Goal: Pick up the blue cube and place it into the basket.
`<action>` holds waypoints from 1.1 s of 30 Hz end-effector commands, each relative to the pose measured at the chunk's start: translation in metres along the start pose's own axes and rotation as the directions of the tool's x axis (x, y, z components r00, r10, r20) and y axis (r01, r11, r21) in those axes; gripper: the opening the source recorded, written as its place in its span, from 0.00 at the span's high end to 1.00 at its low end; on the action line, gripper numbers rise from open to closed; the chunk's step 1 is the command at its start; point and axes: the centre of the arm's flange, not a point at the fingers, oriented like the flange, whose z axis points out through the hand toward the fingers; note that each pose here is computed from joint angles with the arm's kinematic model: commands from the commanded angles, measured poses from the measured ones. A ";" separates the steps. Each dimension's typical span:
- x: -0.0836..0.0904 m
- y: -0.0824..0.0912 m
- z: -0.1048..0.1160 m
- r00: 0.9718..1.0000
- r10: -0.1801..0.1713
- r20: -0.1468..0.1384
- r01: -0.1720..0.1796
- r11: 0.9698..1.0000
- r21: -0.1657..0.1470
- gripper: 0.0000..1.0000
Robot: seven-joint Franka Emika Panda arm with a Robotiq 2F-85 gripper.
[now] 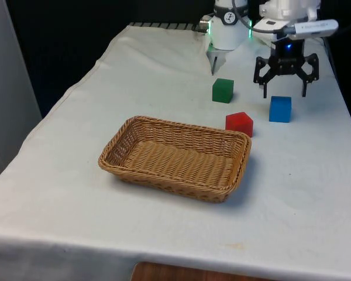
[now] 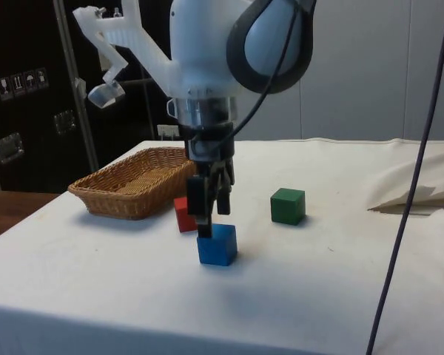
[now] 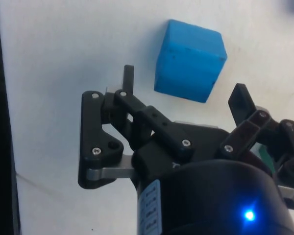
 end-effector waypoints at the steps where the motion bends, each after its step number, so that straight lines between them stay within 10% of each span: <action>1: 0.001 0.000 0.003 1.000 -0.003 -0.010 0.003 1.000 0.004 0.00; 33: 0.002 0.018 0.044 1.000 0.011 0.021 -0.011 1.000 -0.029 0.00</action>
